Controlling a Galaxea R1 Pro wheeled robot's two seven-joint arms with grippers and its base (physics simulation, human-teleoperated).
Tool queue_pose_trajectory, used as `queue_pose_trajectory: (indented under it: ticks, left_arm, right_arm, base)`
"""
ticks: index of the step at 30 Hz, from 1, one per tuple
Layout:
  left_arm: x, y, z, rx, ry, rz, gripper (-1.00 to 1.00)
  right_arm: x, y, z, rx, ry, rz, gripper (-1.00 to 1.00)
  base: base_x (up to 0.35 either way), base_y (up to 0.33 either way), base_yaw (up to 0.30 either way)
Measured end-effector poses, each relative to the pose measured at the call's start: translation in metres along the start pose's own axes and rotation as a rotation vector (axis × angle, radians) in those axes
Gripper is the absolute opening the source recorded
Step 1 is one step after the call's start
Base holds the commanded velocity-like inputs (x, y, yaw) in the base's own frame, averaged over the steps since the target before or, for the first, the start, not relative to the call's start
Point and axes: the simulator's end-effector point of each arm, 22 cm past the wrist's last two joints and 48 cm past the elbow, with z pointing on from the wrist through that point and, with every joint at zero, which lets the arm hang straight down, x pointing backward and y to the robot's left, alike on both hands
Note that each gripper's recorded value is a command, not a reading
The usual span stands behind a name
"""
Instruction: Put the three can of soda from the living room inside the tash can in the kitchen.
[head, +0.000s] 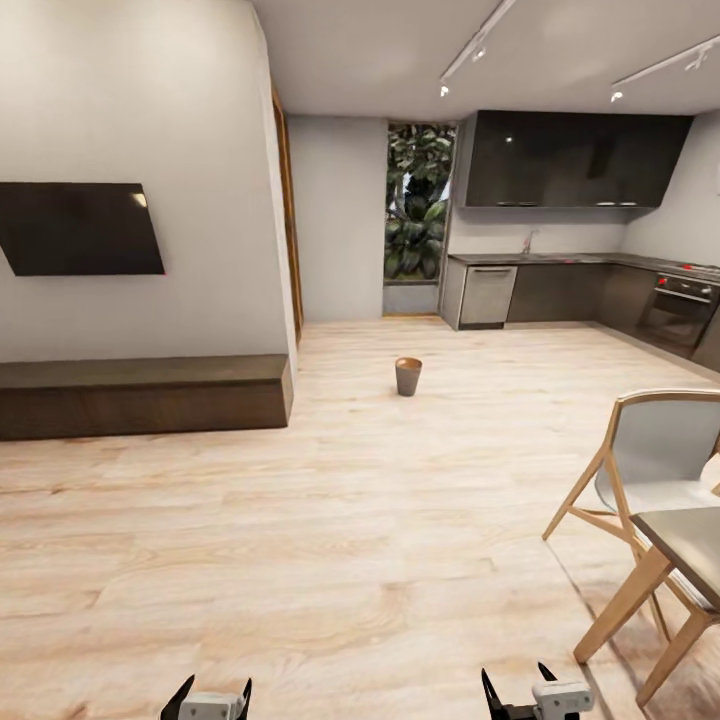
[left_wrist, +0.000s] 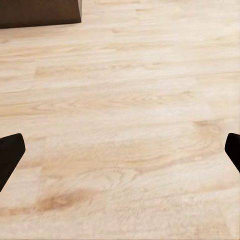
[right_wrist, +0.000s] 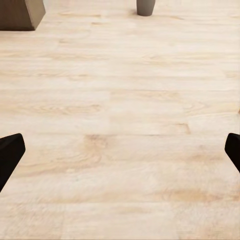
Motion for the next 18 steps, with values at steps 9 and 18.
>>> queue_pose_trajectory:
  ticks: [9,18]
  left_arm:
    - [0.0000,-0.0001,0.0000,0.000,0.000,0.000,1.00]
    - [-0.0002,0.0001,0.0000,0.000,-0.001,0.001,1.00]
  right_arm:
    - [0.0000,0.0005,0.0000,-0.001,0.000,0.000,1.00]
    - [0.0000,0.0004,0.0000,-0.001,0.000,0.000,1.00]
  base:
    - [0.256,-0.099,0.000]
    - [0.268,0.029,0.000]
